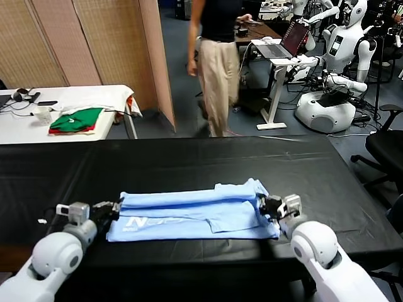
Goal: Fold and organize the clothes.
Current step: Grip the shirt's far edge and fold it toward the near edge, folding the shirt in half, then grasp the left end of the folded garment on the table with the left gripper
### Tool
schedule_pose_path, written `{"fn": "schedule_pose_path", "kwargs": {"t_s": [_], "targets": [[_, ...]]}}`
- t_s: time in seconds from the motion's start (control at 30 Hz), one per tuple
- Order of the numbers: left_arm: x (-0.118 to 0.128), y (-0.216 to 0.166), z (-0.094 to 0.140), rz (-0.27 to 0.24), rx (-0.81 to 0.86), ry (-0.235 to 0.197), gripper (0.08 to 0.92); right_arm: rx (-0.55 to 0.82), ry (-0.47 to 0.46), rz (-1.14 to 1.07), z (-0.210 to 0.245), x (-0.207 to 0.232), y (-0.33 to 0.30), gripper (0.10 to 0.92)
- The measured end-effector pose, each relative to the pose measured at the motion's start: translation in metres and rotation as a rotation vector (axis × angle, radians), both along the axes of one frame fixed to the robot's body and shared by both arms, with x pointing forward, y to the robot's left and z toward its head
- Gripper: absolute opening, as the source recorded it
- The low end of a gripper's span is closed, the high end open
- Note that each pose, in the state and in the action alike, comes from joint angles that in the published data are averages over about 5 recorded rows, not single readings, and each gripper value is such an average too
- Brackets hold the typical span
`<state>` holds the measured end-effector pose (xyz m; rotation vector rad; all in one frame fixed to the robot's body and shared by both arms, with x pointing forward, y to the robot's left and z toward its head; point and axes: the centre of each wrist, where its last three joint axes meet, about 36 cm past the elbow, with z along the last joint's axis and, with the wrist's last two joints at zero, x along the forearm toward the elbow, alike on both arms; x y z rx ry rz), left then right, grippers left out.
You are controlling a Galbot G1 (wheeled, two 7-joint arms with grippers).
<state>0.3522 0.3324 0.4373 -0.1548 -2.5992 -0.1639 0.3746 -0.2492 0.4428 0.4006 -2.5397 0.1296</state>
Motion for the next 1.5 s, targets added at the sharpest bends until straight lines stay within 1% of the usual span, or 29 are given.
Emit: {"fn": "schedule_pose_path", "kwargs": {"t_s": [0.03, 0.07, 0.13, 0.17, 0.2, 0.23, 0.27, 0.3, 0.37, 0.47, 0.63, 0.73, 0.87, 0.97, 1.0, 1.07, 1.1, 1.2, 1.23, 1.3, 1.33, 1.37, 1.47, 1.5], "targets": [[-0.001, -0.001, 0.003, 0.004, 0.003, -0.017, 0.456, 0.009, -0.007, -0.004, 0.002, -0.002, -0.001, 0.511], [-0.001, -0.002, 0.006, 0.008, 0.004, -0.033, 0.531, 0.018, -0.015, -0.009, 0.005, -0.004, -0.002, 0.586], [-0.001, -0.003, 0.012, 0.019, -0.001, -0.068, 0.645, 0.039, -0.035, -0.022, 0.012, -0.006, -0.005, 0.728], [-0.001, -0.003, 0.015, 0.026, -0.007, -0.084, 0.718, 0.049, -0.049, -0.032, 0.015, -0.007, -0.008, 0.794], [0.001, -0.003, 0.017, 0.035, -0.016, -0.099, 0.772, 0.059, -0.065, -0.046, 0.017, -0.006, -0.010, 0.845], [0.002, -0.003, 0.018, 0.044, -0.030, -0.111, 0.813, 0.067, -0.084, -0.062, 0.020, -0.005, -0.012, 0.878], [0.004, -0.002, 0.019, 0.052, -0.047, -0.119, 0.857, 0.073, -0.105, -0.083, 0.021, -0.003, -0.014, 0.893], [0.007, -0.002, 0.019, 0.060, -0.066, -0.122, 0.882, 0.078, -0.126, -0.106, 0.022, -0.001, -0.015, 0.898], [0.013, -0.001, 0.019, 0.070, -0.104, -0.120, 0.901, 0.085, -0.161, -0.154, 0.021, 0.006, -0.016, 0.905], [0.023, 0.000, 0.016, 0.078, -0.138, -0.102, 0.906, 0.090, -0.179, -0.211, 0.015, 0.019, -0.015, 0.907], [0.031, 0.000, 0.003, 0.084, -0.132, -0.044, 0.907, 0.084, -0.135, -0.257, 0.000, 0.043, -0.009, 0.907], [0.033, 0.001, -0.006, 0.092, -0.117, -0.022, 0.907, 0.091, -0.110, -0.267, -0.010, 0.056, -0.007, 0.900], [0.036, 0.006, -0.013, 0.104, -0.112, -0.007, 0.907, 0.104, -0.092, -0.271, -0.021, 0.069, -0.003, 0.825], [0.038, 0.007, -0.015, 0.105, -0.117, -0.001, 0.907, 0.107, -0.077, -0.276, -0.029, 0.077, 0.000, 0.712], [0.038, 0.007, -0.015, 0.103, -0.119, 0.001, 0.904, 0.106, -0.071, -0.278, -0.032, 0.079, 0.001, 0.650], [0.038, 0.007, -0.016, 0.097, -0.119, 0.002, 0.883, 0.105, -0.063, -0.282, -0.037, 0.082, 0.003, 0.539], [0.038, 0.007, -0.017, 0.094, -0.118, 0.003, 0.861, 0.105, -0.060, -0.284, -0.039, 0.083, 0.004, 0.464], [0.039, 0.007, -0.019, 0.088, -0.114, 0.003, 0.743, 0.107, -0.057, -0.291, -0.043, 0.085, 0.007, 0.286], [0.039, 0.007, -0.019, 0.088, -0.116, 0.004, 0.685, 0.108, -0.057, -0.292, -0.044, 0.085, 0.008, 0.239], [0.041, 0.006, -0.020, 0.088, -0.126, 0.006, 0.563, 0.110, -0.057, -0.293, -0.045, 0.085, 0.010, 0.175], [0.041, 0.006, -0.021, 0.087, -0.134, 0.008, 0.507, 0.111, -0.057, -0.293, -0.045, 0.084, 0.011, 0.160], [0.041, 0.005, -0.022, 0.086, -0.142, 0.010, 0.431, 0.112, -0.058, -0.294, -0.046, 0.084, 0.012, 0.155], [0.042, 0.002, -0.024, 0.075, -0.157, 0.009, 0.253, 0.113, -0.063, -0.299, -0.047, 0.081, 0.014, 0.149], [0.042, 0.001, -0.025, 0.070, -0.156, 0.005, 0.207, 0.112, -0.068, -0.301, -0.047, 0.080, 0.014, 0.149]]}}
